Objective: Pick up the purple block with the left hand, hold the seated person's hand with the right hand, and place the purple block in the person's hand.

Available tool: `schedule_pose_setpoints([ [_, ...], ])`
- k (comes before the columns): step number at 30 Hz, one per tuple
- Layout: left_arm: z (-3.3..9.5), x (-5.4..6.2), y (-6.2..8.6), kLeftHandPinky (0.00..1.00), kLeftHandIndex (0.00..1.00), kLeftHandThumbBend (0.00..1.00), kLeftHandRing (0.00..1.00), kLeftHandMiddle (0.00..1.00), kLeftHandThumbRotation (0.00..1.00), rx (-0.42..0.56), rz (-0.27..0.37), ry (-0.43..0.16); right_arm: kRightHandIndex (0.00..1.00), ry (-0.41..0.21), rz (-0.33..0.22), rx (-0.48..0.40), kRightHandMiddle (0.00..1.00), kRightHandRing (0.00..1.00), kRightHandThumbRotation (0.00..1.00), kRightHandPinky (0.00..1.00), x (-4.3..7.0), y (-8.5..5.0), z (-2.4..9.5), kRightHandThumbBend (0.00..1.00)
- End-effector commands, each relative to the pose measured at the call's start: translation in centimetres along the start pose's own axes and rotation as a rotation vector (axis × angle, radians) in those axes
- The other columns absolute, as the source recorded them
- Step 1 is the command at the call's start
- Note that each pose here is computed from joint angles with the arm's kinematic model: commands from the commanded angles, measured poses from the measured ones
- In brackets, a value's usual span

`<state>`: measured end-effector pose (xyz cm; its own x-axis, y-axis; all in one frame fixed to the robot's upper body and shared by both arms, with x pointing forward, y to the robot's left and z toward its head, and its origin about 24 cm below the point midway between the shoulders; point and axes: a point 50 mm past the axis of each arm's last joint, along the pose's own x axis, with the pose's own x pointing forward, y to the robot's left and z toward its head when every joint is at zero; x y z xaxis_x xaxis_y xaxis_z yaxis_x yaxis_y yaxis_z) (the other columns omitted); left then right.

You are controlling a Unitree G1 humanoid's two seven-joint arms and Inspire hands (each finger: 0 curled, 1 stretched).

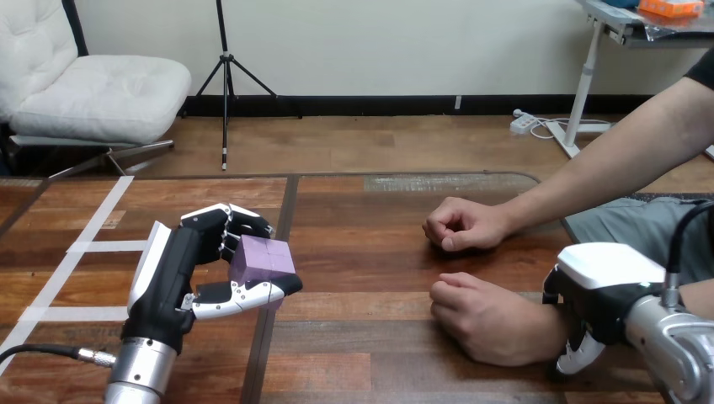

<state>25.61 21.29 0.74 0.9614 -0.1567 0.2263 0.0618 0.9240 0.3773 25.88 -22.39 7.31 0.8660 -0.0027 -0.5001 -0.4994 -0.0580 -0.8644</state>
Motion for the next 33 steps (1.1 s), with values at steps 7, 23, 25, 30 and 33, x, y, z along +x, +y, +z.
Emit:
schedule_pose_setpoints([
  [7,2.1,1.7,-0.7,0.35,0.5,0.83,0.42,0.49,0.11,-0.049,0.007,-0.128,0.52,-0.019,-0.196,0.004,0.53,0.46,0.0,0.37,-1.7,-4.3,-0.3,0.77],
  [23,2.4,1.8,-2.3,0.36,0.51,0.84,0.43,0.49,0.11,-0.111,-0.034,-0.148,0.51,-0.053,-0.269,-0.01,0.5,0.43,0.0,0.34,-2.7,-5.9,0.3,0.79],
  [25,2.5,1.8,-2.5,0.36,0.51,0.84,0.43,0.49,0.11,-0.111,-0.038,-0.151,0.5,-0.06,-0.281,-0.014,0.5,0.43,0.0,0.33,-2.9,-6.1,0.4,0.79],
  [30,2.7,1.9,-2.8,0.36,0.51,0.84,0.43,0.5,0.12,-0.109,-0.046,-0.162,0.5,-0.071,-0.295,-0.025,0.49,0.41,0.0,0.31,-3.2,-6.4,0.6,0.8],
  [33,2.7,1.9,-3.0,0.36,0.51,0.84,0.44,0.5,0.12,-0.115,-0.049,-0.162,0.49,-0.075,-0.301,-0.033,0.48,0.4,0.0,0.31,-3.4,-6.7,0.8,0.8],
])
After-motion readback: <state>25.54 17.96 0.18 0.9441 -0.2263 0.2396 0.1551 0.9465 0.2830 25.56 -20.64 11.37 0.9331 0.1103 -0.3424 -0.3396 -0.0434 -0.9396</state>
